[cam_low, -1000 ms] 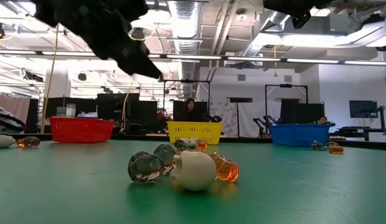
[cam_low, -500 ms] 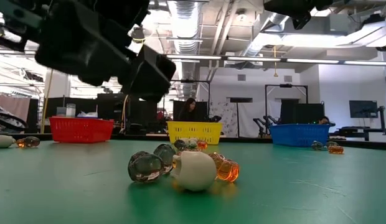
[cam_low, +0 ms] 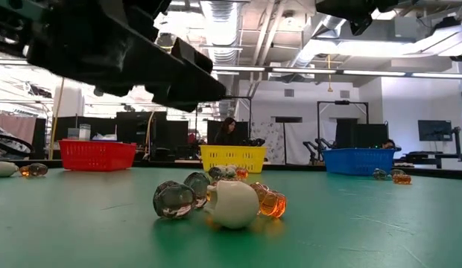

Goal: Sort Halloween decoration
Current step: Put the purple skull toy into the blue bin

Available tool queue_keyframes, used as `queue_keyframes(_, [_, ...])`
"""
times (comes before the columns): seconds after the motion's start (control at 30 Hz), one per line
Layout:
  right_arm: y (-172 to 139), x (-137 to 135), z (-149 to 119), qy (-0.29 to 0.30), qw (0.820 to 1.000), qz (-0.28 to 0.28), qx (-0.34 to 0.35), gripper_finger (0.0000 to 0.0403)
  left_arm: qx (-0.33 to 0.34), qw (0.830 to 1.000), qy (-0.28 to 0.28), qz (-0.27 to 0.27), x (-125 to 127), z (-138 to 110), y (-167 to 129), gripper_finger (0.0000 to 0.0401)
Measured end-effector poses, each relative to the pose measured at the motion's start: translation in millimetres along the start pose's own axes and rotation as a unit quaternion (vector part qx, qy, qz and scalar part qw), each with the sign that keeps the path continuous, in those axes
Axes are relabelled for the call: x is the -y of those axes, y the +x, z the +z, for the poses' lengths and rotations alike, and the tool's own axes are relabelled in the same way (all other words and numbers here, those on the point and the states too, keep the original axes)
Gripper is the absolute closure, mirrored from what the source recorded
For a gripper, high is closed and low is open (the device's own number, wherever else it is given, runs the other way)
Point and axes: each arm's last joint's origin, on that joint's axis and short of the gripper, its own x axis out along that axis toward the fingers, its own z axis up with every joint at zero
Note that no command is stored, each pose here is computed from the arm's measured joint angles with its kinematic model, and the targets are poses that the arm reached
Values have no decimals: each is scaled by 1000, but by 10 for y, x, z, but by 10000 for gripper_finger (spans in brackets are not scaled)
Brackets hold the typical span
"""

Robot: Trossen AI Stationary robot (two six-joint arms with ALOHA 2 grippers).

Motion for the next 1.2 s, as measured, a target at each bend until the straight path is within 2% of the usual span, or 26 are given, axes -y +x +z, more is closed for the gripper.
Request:
queue_keyframes(0.2, [0, 0, -3, -1, 1000, 0, -2, 235, -21, 1000, 10, 0, -20, -79, 209, 216])
queue_keyframes(0.4, [-1, -1, -9, -2, 1000, 0, -5, 235, -60, 998, -12, 8, -79, -197, 197, 216])
queue_keyframes(0.67, [0, 0, -5, -1, 1000, 1, -3, 235, -87, 996, -14, 18, -85, -246, 190, 216])
queue_keyframes(1.2, [0, 0, -4, -1, 1000, 1, -3, 235, -101, 994, -21, 47, -99, -273, 183, 216])
